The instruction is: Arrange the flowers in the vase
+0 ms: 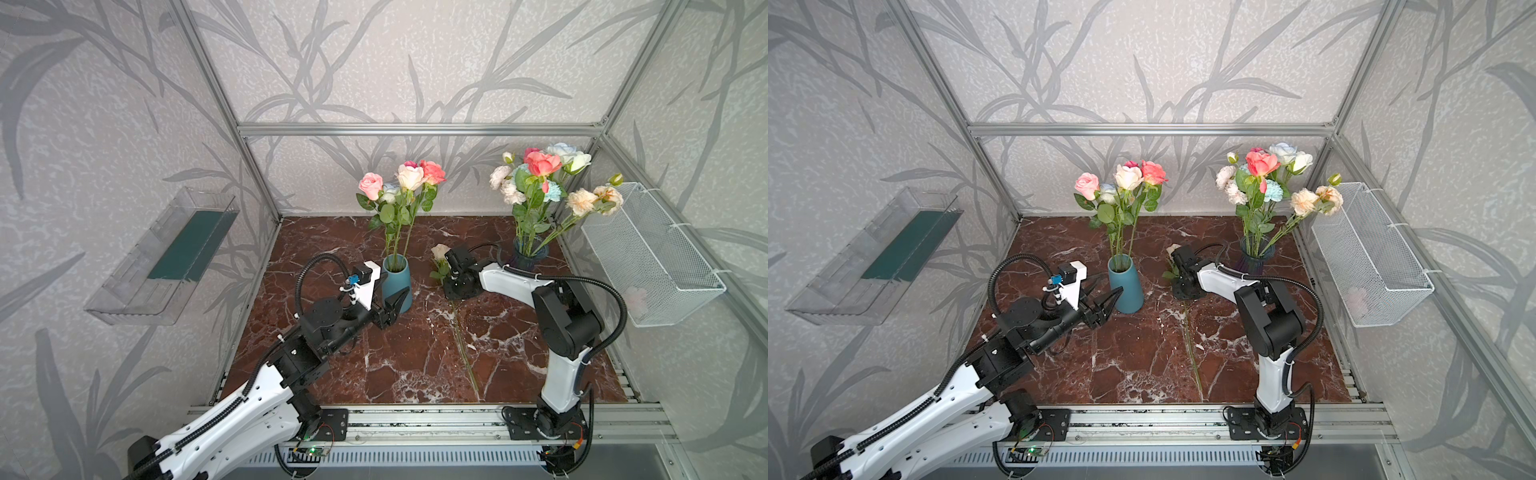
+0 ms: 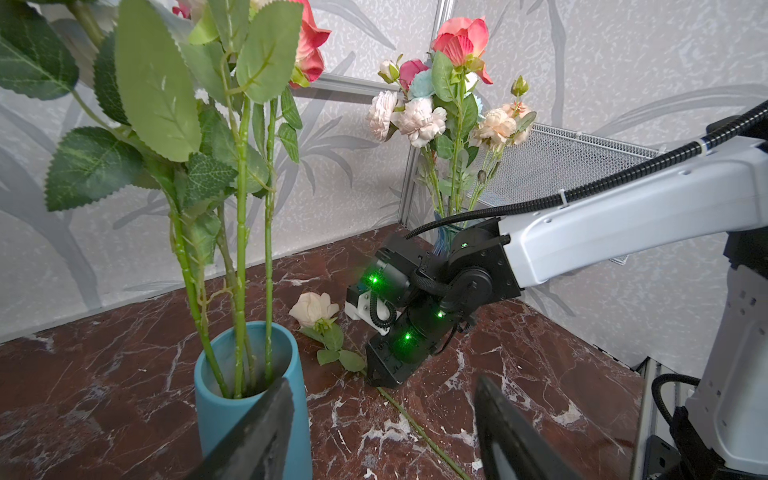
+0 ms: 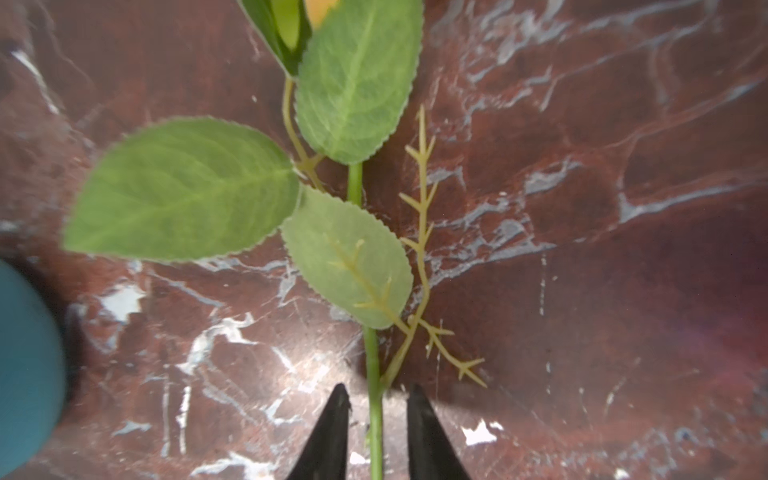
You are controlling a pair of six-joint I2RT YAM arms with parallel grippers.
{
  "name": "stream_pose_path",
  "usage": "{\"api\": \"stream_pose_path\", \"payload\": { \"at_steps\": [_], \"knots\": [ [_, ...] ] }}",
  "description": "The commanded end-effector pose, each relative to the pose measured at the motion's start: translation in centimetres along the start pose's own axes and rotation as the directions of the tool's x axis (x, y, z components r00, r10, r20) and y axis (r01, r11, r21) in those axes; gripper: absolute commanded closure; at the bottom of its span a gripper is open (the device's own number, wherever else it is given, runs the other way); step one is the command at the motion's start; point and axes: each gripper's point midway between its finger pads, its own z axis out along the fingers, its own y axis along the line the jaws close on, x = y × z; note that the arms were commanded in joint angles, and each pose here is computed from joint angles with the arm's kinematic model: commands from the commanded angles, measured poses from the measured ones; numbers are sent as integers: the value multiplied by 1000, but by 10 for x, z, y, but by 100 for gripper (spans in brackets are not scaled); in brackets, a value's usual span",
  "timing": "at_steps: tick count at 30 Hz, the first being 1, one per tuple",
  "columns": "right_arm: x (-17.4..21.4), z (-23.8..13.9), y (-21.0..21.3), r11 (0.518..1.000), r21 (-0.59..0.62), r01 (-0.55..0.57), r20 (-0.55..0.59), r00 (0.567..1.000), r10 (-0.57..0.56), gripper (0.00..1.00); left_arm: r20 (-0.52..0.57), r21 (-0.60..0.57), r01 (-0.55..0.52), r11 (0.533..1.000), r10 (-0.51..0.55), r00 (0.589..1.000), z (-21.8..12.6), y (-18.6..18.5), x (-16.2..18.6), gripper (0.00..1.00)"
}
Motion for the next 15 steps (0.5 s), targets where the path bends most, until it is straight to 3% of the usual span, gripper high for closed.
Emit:
{"api": "stream_pose_path", "payload": {
  "at_steps": [1, 4, 9, 15],
  "knots": [
    [7, 12, -3, 1000, 9, 17, -49, 999, -16, 79, 40, 22, 2, 1000, -3, 999, -3, -6, -17, 30],
    [9, 21, -4, 1000, 0, 7, -73, 997, -7, 81, 37, 14, -1, 1000, 0, 999, -2, -5, -16, 30],
    [12, 23, -4, 1000, -15, 1, -75, 997, -2, 100, 36, 9, -4, 1000, 4, 999, -1, -4, -16, 30],
    [-8, -14, 4, 995, -89, -36, 45, 998, 40, 100, 36, -1, -13, 1000, 13, 999, -1, -2, -16, 30]
  ]
}}
